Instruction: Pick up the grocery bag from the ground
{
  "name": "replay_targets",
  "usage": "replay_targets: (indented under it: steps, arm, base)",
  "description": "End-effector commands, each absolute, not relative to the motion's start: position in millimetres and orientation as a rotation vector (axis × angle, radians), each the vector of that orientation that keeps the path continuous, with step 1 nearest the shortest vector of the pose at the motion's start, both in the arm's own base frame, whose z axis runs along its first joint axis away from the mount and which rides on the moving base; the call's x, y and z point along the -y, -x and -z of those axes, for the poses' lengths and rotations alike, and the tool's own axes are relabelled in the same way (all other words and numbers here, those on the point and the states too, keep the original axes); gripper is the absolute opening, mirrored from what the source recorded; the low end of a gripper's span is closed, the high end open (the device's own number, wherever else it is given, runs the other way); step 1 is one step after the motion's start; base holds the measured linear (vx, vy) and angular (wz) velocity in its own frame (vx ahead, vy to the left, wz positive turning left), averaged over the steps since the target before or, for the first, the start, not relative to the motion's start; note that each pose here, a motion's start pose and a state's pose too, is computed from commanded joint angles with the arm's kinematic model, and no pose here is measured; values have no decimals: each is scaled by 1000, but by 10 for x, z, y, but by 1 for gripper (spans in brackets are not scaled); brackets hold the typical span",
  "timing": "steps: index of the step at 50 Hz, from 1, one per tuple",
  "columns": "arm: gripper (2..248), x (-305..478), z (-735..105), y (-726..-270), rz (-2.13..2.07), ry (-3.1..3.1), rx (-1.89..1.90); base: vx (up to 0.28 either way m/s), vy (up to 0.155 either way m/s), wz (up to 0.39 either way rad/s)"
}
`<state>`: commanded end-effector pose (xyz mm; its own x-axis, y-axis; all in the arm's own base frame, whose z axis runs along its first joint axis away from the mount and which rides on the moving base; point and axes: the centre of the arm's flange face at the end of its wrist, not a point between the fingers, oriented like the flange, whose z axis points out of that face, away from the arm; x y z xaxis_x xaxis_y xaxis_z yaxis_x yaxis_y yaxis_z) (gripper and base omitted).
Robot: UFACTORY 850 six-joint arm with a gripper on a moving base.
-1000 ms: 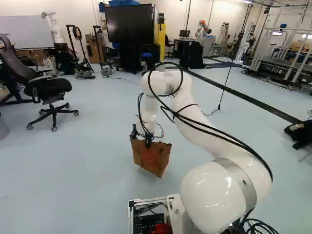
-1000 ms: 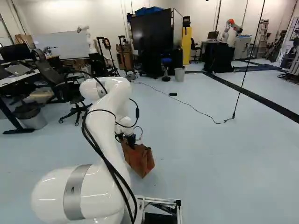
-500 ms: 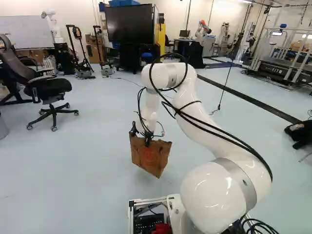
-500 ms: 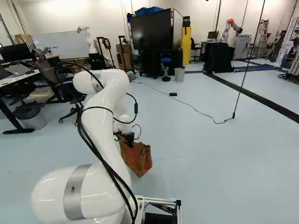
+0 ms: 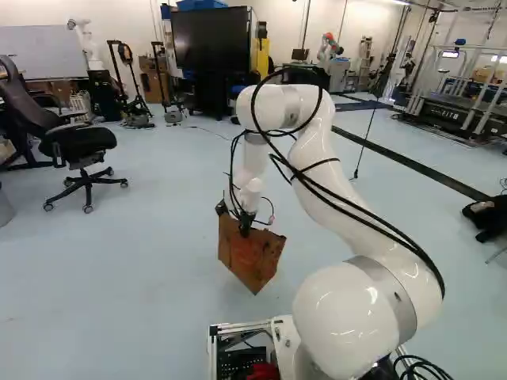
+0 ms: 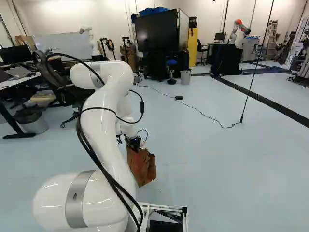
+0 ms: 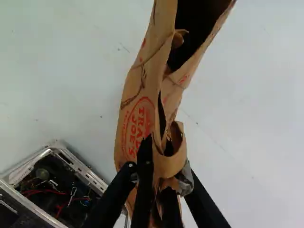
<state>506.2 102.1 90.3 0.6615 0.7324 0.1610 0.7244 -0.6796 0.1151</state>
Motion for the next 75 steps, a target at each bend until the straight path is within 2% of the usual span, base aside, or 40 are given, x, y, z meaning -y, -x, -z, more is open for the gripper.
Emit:
replay_targets:
  steps: [34, 75]
  arm:
    - [21, -547, -1423, -4507, -297, -2993, -643]
    - [21, 3, -2019, -3762, -299, -3017, -433]
  base:
    - [0, 0, 0]
    - [0, 0, 0]
